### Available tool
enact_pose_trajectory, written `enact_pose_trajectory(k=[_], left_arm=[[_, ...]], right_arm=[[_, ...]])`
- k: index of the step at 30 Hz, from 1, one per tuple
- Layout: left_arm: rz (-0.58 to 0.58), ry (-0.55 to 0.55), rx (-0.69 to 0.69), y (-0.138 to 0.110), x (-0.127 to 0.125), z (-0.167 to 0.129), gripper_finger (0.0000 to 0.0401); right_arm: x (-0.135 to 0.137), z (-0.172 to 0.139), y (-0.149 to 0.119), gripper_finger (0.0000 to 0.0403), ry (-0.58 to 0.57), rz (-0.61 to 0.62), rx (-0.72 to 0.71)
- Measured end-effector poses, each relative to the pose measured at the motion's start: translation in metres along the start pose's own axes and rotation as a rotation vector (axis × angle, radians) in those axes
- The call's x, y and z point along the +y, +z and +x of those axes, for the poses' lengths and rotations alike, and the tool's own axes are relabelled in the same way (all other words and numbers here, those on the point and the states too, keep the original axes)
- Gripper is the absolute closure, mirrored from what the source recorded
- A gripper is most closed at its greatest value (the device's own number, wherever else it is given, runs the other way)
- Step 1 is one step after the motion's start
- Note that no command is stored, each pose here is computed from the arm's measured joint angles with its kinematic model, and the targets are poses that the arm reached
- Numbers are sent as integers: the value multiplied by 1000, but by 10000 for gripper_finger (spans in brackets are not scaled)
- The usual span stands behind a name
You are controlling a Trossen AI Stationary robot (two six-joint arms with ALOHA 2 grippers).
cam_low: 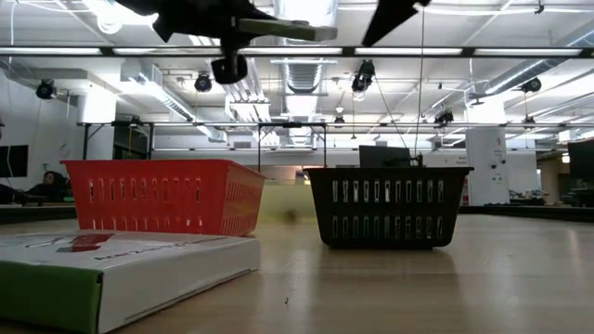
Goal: Pick and place items into bin
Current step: Put the right card reader box into the red bin
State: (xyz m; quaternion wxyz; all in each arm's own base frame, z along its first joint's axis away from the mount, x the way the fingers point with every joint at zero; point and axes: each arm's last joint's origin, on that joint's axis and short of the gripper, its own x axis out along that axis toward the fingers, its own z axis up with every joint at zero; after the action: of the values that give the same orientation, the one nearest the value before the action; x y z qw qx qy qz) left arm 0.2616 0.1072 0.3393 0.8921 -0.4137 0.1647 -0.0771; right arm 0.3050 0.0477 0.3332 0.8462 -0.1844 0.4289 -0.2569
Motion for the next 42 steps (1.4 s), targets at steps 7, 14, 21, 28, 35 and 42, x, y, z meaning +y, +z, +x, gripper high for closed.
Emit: enact_pose_trajectory(k=[7,14,21,28,35,42], left_arm=[[-70,-88,246,-15,21,14,375],[-126,-92,442,-36,51,33,375],[-183,-93,611,-62,75,60,375],[-171,-101,765,-89,81,73,375],[-93,-98,836,-105,77,81,375],[1,-80,839,-106,76,83,374]], right_arm=[[-8,-13,-13,142,-2,51,55],[-14,-19,-15,151,-1,103,47],[-14,-19,-16,149,4,109,48],[-13,-18,-17,155,3,107,53],[-13,-18,-18,156,3,105,54],[-13,-18,-18,156,2,121,54]])
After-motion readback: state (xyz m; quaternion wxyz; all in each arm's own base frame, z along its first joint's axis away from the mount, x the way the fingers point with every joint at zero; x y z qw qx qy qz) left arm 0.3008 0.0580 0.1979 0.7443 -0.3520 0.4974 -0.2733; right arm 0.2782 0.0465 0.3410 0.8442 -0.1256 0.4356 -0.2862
